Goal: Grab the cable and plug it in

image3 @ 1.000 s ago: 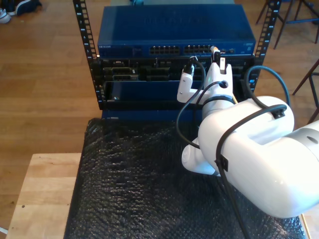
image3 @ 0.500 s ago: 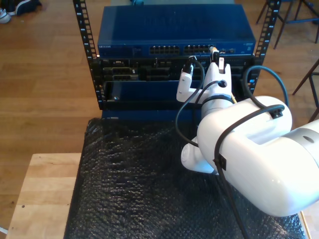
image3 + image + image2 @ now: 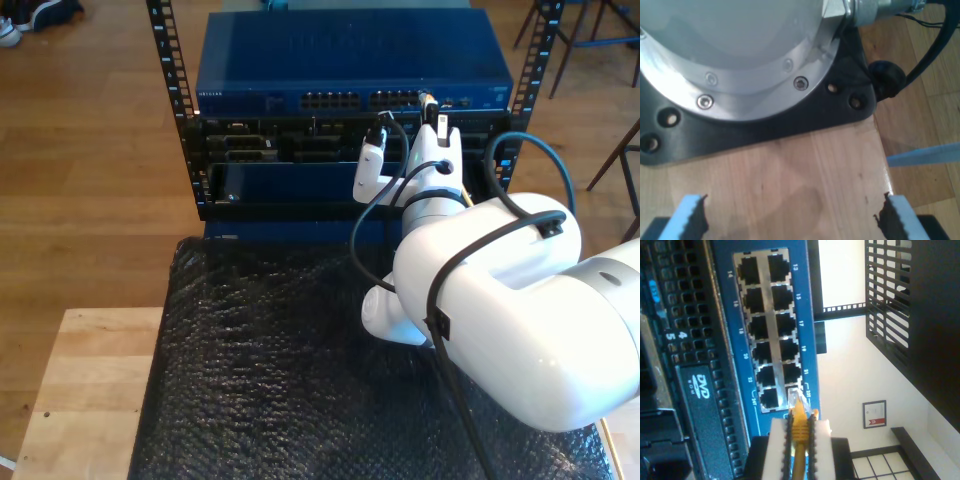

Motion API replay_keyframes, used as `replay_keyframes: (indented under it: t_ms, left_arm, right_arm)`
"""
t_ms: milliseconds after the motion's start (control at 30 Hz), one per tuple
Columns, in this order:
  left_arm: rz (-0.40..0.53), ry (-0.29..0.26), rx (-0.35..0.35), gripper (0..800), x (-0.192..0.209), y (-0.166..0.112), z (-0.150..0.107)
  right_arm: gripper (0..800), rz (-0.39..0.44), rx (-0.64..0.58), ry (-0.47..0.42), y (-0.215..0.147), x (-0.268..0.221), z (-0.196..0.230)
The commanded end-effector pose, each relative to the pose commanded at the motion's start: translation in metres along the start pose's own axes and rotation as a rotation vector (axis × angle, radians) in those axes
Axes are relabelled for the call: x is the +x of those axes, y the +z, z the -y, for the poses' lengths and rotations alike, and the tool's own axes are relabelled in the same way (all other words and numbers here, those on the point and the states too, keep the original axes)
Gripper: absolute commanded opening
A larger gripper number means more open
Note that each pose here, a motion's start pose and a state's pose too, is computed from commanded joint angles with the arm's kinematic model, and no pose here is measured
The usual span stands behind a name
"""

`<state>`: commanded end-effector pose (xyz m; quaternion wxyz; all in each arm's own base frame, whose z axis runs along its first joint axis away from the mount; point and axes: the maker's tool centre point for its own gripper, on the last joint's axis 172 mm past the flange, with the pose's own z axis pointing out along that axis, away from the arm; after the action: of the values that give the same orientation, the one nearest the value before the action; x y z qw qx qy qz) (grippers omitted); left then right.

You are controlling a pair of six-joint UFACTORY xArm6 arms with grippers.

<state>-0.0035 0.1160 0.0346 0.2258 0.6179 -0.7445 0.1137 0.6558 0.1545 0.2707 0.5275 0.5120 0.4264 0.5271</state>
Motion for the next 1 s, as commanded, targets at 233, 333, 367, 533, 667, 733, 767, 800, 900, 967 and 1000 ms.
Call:
replay_keyframes:
  t_ms: [233, 333, 367, 533, 667, 733, 767, 800, 900, 967, 1000]
  left_arm:
    - [0.0, 0.0, 0.0, 800, 0.0, 0.0, 0.0]
    - [0.0, 0.0, 0.0, 800, 0.0, 0.0, 0.0]
    - [0.0, 0.0, 0.0, 800, 0.0, 0.0, 0.0]
    - [0.0, 0.0, 0.0, 800, 0.0, 0.0, 0.0]
    - [0.0, 0.0, 0.0, 800, 0.0, 0.0, 0.0]
    - [0.0, 0.0, 0.0, 800, 0.0, 0.0, 0.0]
    - [0.0, 0.0, 0.0, 800, 0.0, 0.0, 0.0]
    - [0.0, 0.0, 0.0, 800, 0.0, 0.0, 0.0]
    - [0.0, 0.0, 0.0, 800, 0.0, 0.0, 0.0]
    - [0.0, 0.0, 0.0, 800, 0.0, 0.0, 0.0]
    - [0.0, 0.0, 0.0, 800, 0.0, 0.0, 0.0]
  right_arm:
    - [0, 0.001, -0.003, 0.001, 0.0017, -0.0002, 0.0003]
    - [0, 0.0, -0.006, 0.003, 0.0025, 0.0007, -0.0006]
    - [0, 0.0, -0.004, 0.002, 0.0027, 0.0009, 0.0012]
    - [0, 0.0, -0.008, 0.004, 0.0046, 0.002, 0.0013]
    - [0, 0.0, -0.008, 0.004, 0.0051, 0.0023, 0.0024]
    - [0, 0.001, -0.006, 0.004, 0.0052, 0.0011, 0.0044]
    - [0, 0.0, -0.006, 0.004, 0.0052, 0.0015, 0.0043]
    - [0, 0.0, -0.006, 0.004, 0.0054, 0.0016, 0.0047]
    - [0, 0.001, -0.01, 0.006, 0.007, 0.0014, 0.0036]
    - [0, 0.0, -0.012, 0.006, 0.0073, 0.002, 0.0029]
    - [0, 0.0, -0.014, 0.008, 0.0079, 0.0024, 0.0017]
